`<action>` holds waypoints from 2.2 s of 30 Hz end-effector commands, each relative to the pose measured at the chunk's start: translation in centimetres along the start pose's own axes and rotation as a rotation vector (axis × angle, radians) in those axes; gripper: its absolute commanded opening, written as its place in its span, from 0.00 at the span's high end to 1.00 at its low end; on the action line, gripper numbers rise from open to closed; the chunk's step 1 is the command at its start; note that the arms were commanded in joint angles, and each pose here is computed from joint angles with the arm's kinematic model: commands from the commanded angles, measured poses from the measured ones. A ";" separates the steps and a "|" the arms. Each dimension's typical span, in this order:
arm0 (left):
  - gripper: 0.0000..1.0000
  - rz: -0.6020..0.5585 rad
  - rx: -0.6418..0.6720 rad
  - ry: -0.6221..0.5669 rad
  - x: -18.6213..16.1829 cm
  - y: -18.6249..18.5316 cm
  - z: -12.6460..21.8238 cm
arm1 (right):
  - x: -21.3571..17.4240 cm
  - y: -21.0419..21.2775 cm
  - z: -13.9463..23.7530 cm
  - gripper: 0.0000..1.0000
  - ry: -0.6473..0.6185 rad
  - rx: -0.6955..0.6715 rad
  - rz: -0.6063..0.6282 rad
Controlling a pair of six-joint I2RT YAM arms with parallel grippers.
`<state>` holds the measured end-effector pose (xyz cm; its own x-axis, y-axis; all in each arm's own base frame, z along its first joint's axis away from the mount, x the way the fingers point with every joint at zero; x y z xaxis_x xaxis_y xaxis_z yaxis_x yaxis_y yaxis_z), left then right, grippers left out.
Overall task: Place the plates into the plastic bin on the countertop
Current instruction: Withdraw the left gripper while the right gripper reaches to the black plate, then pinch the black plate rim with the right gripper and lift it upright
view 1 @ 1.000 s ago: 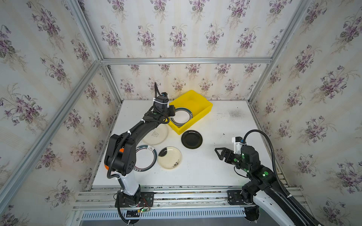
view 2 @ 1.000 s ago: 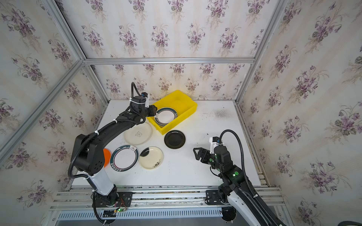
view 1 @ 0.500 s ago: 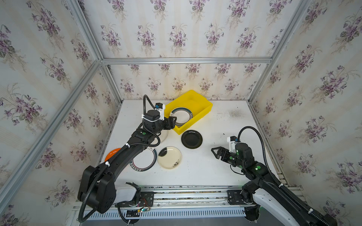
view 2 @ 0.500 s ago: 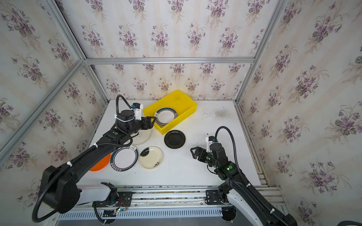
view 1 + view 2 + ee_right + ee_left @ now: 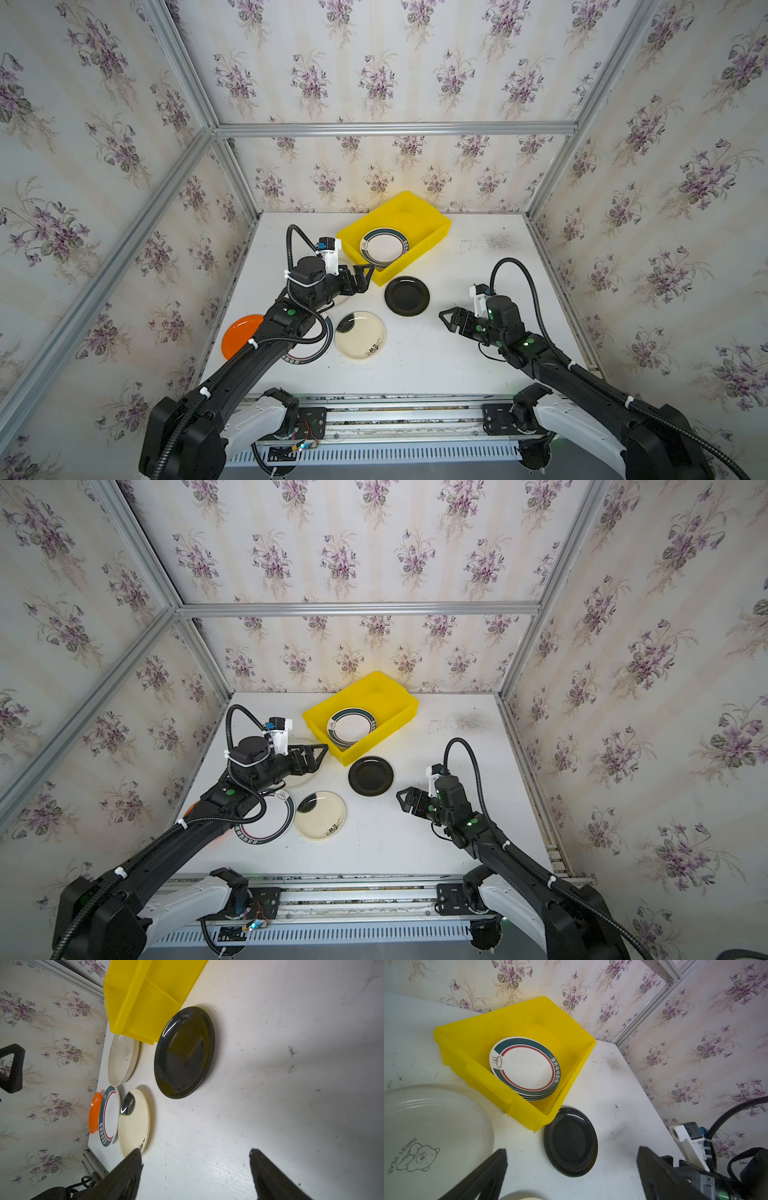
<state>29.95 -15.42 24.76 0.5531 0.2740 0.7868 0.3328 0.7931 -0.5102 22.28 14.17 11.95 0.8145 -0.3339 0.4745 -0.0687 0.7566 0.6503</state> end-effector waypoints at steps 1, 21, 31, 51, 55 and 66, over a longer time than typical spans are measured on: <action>0.00 0.029 -0.052 -0.001 -0.3 -0.5 0.1 | 1.8 0.5 -0.3 0.16 -0.079 -0.010 0.049; 0.00 0.152 -0.108 0.008 -3.0 -0.1 1.5 | 0.6 -0.9 -4.9 0.28 0.091 -0.043 0.096; 0.00 0.180 -0.103 0.039 -3.6 0.1 1.3 | 1.3 0.3 -6.7 0.35 0.071 0.055 0.064; 0.00 0.202 -0.112 0.156 -6.0 0.3 1.1 | 2.3 -1.5 -13.0 0.59 0.021 0.097 -0.067; 0.00 0.197 -0.112 0.166 -5.7 0.1 1.1 | 2.5 -2.1 -13.3 0.72 0.004 0.091 -0.089; 0.00 0.189 -0.072 0.187 -6.2 0.8 0.7 | 3.1 -4.4 -11.8 1.00 -0.077 0.099 -0.182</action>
<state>26.00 -16.17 19.68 0.7495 0.3106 0.5846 0.2503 0.6846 -0.6846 31.84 16.94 3.60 0.7904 -0.4756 0.3862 0.0004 0.6308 0.7760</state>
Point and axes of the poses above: each gripper's point midway between its finger pads, its own z axis back along the fingers, its own y axis along the line the jaws close on, x = y × z, the point moved 4 cm from there along z, back along the fingers, and after that the axes turned 1 degree about z, right-handed, at the moved point
